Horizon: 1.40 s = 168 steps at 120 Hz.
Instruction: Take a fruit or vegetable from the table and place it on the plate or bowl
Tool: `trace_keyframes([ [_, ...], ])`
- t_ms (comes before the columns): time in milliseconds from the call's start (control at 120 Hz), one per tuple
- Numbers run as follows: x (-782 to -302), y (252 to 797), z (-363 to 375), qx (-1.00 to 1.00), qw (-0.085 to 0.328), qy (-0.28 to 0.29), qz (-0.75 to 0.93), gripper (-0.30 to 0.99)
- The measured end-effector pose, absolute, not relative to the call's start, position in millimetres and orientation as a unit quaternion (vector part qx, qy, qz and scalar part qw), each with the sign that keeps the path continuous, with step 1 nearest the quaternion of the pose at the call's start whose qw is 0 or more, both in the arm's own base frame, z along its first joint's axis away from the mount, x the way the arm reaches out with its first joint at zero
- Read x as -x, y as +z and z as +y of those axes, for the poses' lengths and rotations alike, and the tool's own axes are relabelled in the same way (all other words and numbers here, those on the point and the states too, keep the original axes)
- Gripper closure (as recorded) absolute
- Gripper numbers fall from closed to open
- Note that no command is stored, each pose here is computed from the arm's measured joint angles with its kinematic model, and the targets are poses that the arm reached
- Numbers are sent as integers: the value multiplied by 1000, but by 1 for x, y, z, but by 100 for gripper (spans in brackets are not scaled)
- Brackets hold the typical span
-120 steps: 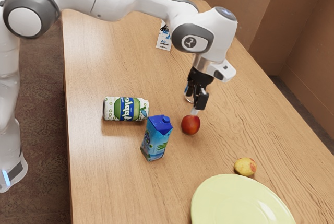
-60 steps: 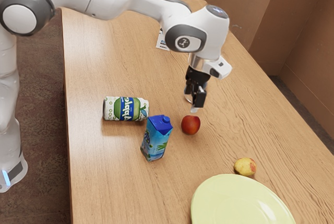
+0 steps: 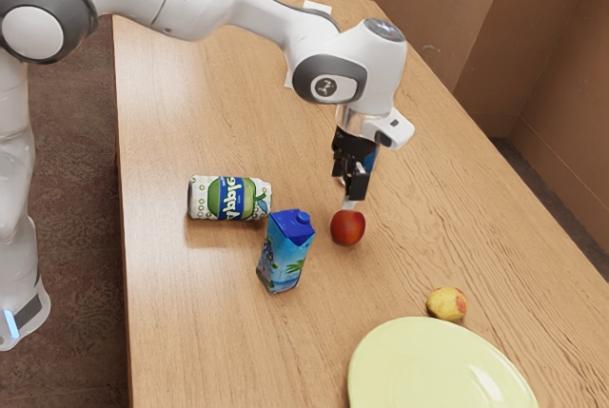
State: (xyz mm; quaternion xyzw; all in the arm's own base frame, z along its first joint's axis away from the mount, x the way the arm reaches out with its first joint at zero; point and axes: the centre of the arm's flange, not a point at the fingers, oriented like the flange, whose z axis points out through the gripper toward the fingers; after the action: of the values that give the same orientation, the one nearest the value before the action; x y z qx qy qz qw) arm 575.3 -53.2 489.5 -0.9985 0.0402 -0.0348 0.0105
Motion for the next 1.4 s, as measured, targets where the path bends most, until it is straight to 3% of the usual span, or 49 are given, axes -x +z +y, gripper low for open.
trace_keyframes([
  [1100, -595, 422, -76, 998, -2, -18, 52, 0],
  [1400, -597, 416, -76, 999, -5, -16, 48, 27],
])
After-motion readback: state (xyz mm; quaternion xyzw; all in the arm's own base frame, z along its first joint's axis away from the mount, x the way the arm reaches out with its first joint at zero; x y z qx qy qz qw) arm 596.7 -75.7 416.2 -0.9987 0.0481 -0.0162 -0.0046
